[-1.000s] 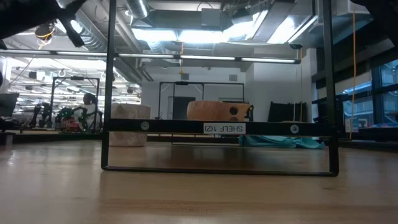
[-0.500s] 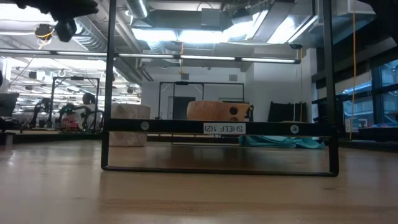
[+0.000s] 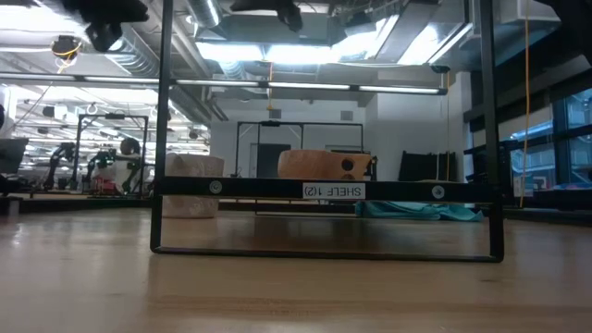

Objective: Stack small to large cups/mugs on shelf
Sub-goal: Put the gray mug on the shelf

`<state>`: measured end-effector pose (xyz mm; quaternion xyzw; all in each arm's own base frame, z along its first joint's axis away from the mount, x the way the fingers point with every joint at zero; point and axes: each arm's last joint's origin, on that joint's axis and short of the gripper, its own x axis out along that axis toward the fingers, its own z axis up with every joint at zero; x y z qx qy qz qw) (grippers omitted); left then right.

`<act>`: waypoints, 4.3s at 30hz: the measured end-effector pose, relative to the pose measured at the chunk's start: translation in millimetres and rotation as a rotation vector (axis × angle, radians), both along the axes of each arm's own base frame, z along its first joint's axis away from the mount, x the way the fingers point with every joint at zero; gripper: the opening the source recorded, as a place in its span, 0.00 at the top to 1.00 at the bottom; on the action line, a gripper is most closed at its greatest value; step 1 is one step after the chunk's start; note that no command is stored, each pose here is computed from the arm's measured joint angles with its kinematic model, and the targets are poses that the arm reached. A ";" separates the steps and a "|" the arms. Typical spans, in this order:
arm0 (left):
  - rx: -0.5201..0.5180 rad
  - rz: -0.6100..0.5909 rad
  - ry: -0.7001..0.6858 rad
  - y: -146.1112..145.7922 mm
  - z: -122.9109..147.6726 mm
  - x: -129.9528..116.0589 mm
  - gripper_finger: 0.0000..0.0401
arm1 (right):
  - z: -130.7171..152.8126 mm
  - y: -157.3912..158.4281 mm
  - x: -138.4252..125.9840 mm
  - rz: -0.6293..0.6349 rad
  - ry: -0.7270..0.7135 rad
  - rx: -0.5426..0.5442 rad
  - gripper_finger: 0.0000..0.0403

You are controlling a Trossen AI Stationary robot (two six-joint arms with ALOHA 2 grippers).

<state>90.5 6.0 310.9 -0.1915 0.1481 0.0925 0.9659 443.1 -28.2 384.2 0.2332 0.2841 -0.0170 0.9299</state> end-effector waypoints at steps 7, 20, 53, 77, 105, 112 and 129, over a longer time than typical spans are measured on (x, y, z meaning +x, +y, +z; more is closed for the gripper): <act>0.099 0.006 0.124 1.8 12.8 12.8 0.89 | -11.0 4.1 -7.7 -0.023 0.140 -0.069 0.57; 0.058 0.058 0.382 3.0 -8.5 15.2 0.89 | -21.4 -0.1 -18.3 -0.194 0.302 -0.138 0.57; 0.142 0.057 0.205 4.2 6.8 22.9 0.89 | -11.1 5.3 -6.6 -0.073 0.137 -0.068 0.57; 0.090 0.079 0.202 4.1 6.2 22.6 0.89 | -11.2 8.7 -6.5 -0.083 0.139 -0.052 0.57; 0.044 0.099 0.194 4.1 6.0 22.6 0.89 | -11.3 25.7 -6.1 -0.136 0.140 -0.118 0.57; 0.044 0.099 0.194 4.1 6.0 22.6 0.89 | -11.3 27.2 -6.1 -0.147 0.140 -0.100 0.57; 0.419 -0.199 0.627 4.3 -26.2 42.7 0.89 | -11.3 30.1 -6.1 -0.156 0.140 -0.079 0.57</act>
